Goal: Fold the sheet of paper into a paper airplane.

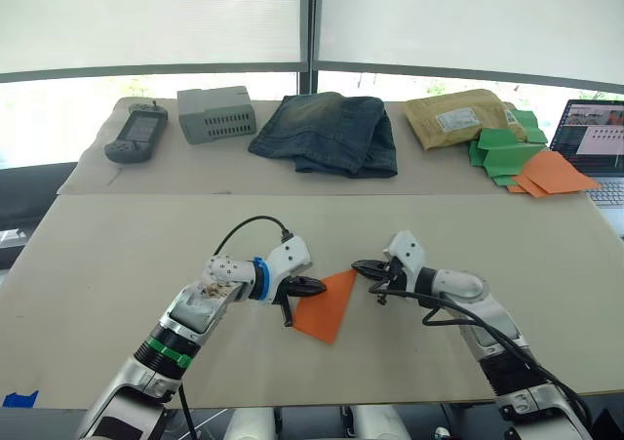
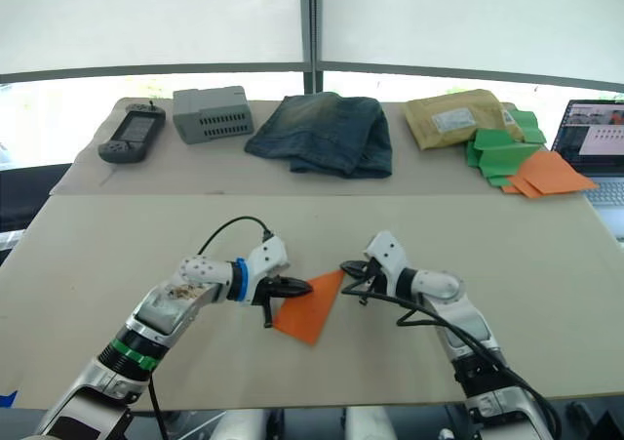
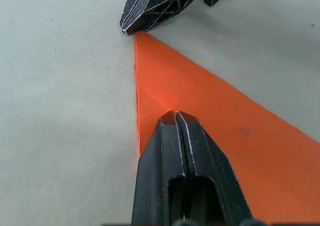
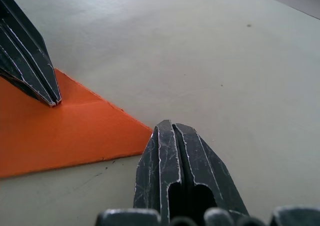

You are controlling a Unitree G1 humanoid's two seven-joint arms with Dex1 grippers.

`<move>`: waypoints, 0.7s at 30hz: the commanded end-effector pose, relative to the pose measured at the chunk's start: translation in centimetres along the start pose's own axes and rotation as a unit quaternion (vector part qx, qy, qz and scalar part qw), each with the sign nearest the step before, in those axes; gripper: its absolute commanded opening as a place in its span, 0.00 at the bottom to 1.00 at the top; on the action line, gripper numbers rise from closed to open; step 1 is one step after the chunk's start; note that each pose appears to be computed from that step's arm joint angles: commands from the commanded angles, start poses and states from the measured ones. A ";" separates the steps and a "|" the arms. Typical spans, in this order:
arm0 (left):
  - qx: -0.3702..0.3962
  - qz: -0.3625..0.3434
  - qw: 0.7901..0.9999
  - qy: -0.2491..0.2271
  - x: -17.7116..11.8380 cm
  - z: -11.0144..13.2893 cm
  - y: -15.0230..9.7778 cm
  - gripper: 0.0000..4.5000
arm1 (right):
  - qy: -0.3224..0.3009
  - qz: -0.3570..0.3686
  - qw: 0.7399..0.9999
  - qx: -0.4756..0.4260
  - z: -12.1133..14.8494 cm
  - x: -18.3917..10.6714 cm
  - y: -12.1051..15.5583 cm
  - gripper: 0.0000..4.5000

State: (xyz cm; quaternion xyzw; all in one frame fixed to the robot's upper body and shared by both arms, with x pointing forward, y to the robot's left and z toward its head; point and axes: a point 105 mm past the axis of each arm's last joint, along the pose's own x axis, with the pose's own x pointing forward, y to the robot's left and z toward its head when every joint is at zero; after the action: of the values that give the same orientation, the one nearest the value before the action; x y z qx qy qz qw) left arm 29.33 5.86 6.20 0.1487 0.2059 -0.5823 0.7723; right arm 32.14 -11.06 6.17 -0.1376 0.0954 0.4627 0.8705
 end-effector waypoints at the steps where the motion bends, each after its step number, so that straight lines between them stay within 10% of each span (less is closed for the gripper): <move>1: -0.021 -0.012 0.999 0.044 0.9 -2.4 -0.6 0.01 | -0.031 -0.023 0.999 -0.014 1.5 0.5 -0.7 0.00; 8: -0.019 -0.018 0.999 0.045 0.9 -2.4 -0.6 0.01 | -0.074 -0.010 0.997 -0.024 4.7 -1.0 -1.3 0.00; 21: 0.003 -0.028 0.999 0.032 2.1 -1.0 -0.4 0.01 | 0.026 0.001 1.000 -0.001 -0.6 -0.4 0.7 0.00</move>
State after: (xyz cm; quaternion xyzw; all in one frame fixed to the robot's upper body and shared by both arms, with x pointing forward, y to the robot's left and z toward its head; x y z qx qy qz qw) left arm 29.76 4.56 6.35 0.1533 0.1974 -0.6009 0.7592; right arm 30.90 -10.58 6.34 -0.1367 0.1058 0.4756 0.8625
